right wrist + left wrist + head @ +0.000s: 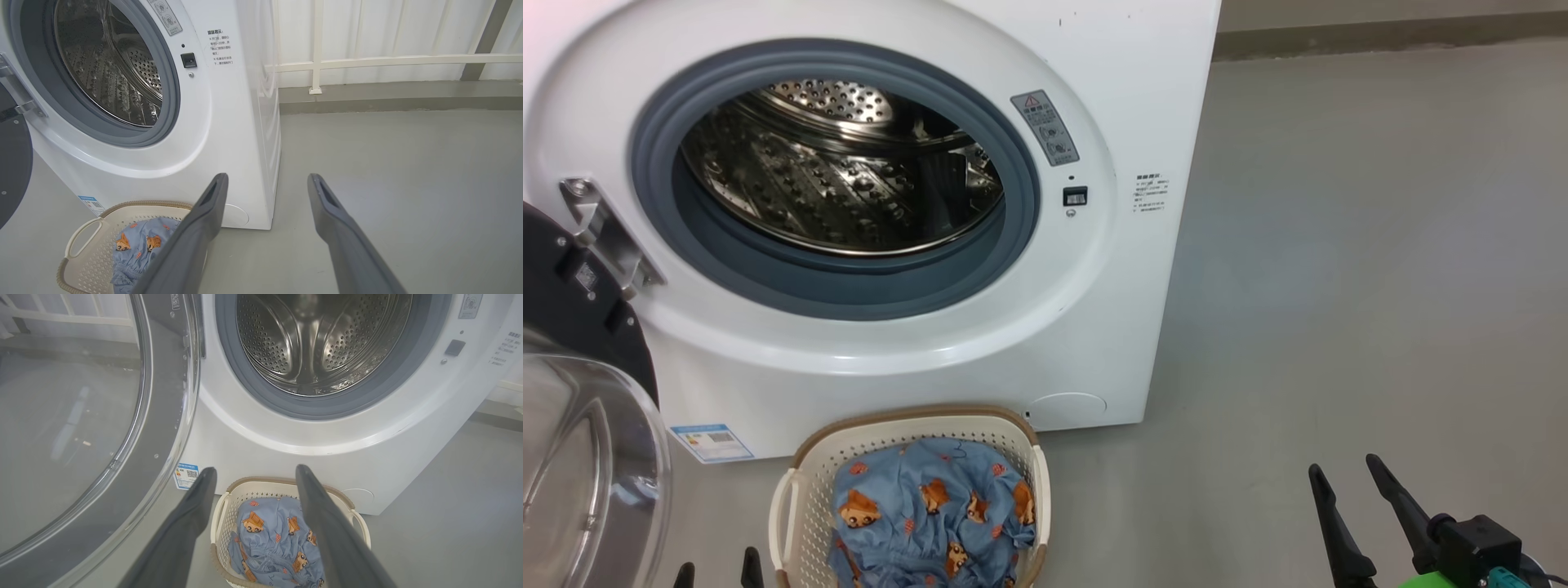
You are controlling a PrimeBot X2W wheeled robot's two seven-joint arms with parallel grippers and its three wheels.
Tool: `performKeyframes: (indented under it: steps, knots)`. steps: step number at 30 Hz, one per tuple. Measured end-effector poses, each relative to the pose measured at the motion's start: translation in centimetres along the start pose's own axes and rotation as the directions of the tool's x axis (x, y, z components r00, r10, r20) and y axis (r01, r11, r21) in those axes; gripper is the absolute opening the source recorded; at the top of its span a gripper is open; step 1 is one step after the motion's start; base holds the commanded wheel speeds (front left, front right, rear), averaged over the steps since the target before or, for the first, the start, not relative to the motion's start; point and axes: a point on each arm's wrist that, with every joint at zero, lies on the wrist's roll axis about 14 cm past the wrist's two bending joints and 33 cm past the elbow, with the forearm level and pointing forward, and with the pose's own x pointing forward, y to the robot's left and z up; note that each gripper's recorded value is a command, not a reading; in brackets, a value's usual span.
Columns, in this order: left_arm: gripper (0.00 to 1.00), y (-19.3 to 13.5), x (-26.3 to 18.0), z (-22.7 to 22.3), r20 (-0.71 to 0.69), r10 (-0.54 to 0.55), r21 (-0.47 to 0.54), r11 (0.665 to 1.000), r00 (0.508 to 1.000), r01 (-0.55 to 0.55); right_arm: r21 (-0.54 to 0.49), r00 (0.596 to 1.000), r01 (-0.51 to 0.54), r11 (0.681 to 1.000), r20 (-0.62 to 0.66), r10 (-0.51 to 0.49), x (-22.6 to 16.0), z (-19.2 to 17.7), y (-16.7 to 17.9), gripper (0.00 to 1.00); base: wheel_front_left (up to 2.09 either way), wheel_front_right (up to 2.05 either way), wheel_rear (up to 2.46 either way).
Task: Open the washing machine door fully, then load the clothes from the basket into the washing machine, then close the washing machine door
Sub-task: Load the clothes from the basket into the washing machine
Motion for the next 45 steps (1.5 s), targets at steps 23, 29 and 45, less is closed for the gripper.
performKeyframes:
  steps: [23,29,45]
  knots:
    - [1.0,-7.4,6.0,-7.0,-0.213,-0.173,0.004,0.984,0.962,0.178,0.004,0.998,0.054,0.999,-0.032,-0.054,3.7,-1.4,-2.1,1.0,0.0,0.0,0.0]
    - [1.0,-9.1,8.2,-10.3,-0.298,-0.208,0.002,0.976,0.932,0.219,-0.001,0.996,0.075,0.997,-0.04,-0.075,5.0,-1.9,-3.0,1.0,0.0,0.0,0.0]
    - [1.0,-10.1,13.8,-19.7,-0.53,-0.201,0.024,0.968,0.824,0.252,-0.032,0.989,0.1,0.994,-0.108,-0.103,8.1,-5.3,-4.9,1.0,0.0,0.0,0.0]
